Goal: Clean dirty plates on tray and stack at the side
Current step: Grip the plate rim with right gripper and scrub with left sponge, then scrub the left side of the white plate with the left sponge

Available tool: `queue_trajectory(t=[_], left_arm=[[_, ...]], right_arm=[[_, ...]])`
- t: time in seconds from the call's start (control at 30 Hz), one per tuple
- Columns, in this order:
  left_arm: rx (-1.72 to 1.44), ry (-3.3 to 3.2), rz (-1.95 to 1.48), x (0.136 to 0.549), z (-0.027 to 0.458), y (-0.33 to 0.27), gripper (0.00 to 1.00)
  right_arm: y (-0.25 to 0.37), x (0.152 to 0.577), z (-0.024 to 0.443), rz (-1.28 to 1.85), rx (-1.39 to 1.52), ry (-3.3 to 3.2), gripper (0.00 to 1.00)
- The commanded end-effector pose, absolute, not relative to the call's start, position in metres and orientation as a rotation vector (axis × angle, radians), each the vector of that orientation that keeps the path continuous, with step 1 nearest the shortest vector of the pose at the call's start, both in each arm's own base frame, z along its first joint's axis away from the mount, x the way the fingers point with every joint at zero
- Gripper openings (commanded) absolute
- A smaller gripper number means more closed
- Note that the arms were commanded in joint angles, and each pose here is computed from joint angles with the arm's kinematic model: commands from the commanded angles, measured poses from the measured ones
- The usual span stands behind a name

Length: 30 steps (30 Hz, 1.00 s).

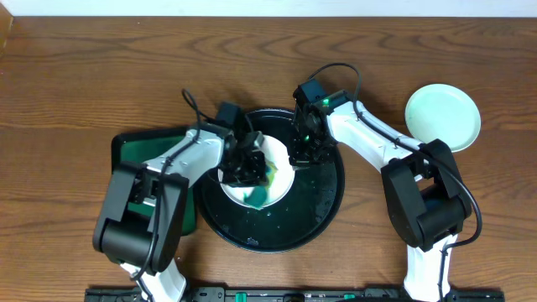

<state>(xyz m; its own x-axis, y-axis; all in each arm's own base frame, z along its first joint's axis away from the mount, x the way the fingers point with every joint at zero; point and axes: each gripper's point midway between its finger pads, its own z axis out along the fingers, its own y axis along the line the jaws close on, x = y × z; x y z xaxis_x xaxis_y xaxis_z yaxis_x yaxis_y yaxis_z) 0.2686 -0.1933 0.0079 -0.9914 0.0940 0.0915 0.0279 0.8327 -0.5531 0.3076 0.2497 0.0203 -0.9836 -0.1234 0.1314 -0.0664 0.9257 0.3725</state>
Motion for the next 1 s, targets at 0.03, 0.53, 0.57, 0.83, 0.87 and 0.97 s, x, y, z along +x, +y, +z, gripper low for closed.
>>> queue_trajectory(t=[0.03,0.53,0.57,0.83,0.87,0.97], left_arm=[[-0.052,-2.830,0.935,0.259,-0.002,-0.205,0.07],[0.400,-3.195,0.621,0.343,-0.021,-0.135,0.07],[0.419,-3.202,0.579,0.342,-0.023,-0.129,0.07],[0.566,-3.131,-0.011,0.304,-0.038,-0.058,0.07],[0.580,-3.109,-0.087,0.297,-0.037,-0.050,0.07],[0.616,-3.043,-0.230,0.279,-0.036,-0.034,0.07]], right_arm=[[0.257,0.304,0.030,-0.578,0.165,-2.941,0.01],[0.252,0.299,0.029,-0.535,0.139,-2.931,0.01],[0.252,0.299,0.029,-0.534,0.138,-2.930,0.01],[0.252,0.299,0.029,-0.532,0.139,-2.929,0.01],[0.252,0.299,0.029,-0.533,0.139,-2.929,0.01],[0.252,0.299,0.029,-0.533,0.139,-2.930,0.01]])
